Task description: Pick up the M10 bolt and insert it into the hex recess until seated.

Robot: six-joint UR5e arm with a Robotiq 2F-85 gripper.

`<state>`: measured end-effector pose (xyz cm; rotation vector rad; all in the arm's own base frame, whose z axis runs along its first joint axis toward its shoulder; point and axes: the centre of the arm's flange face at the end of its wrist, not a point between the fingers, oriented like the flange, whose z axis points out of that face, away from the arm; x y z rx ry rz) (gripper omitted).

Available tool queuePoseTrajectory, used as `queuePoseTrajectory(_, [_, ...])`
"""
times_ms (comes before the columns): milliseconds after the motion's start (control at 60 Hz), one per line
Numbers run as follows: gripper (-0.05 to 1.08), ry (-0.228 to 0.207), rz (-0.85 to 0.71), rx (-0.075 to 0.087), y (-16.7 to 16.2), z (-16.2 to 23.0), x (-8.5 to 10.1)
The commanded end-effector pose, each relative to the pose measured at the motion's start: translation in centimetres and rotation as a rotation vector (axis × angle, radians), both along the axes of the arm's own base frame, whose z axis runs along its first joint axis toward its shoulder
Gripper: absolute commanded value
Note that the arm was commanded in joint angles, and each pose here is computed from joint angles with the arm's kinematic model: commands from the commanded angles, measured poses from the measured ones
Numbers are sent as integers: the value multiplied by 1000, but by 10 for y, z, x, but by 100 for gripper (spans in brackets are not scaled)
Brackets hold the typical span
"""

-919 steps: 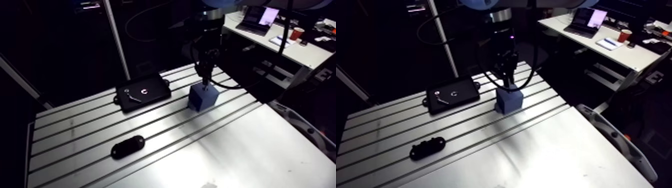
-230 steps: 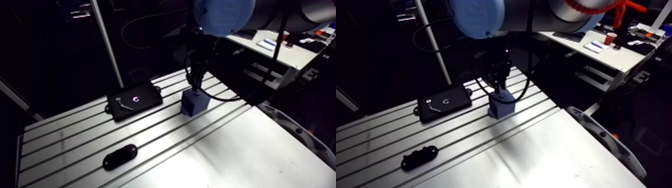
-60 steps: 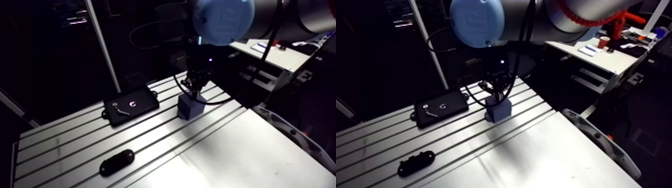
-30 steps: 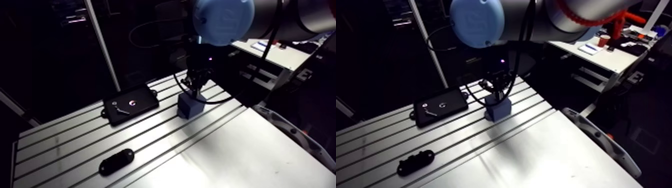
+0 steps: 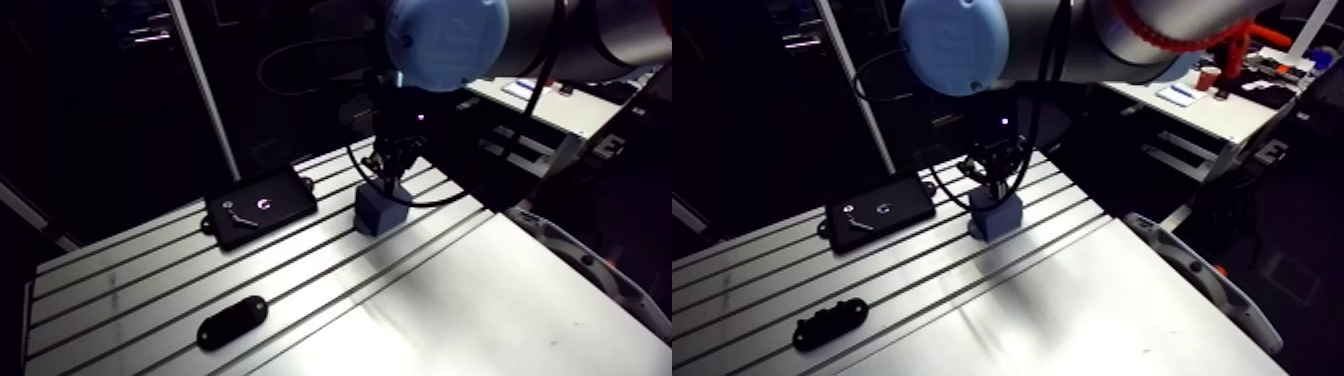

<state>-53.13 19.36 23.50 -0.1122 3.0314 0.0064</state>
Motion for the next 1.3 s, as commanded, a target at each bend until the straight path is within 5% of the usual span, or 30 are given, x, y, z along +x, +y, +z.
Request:
queuePoseTrajectory(17, [90, 0, -1, -1, 1, 0, 0])
queuePoseTrajectory(1300, [90, -9, 2, -4, 0, -5, 0])
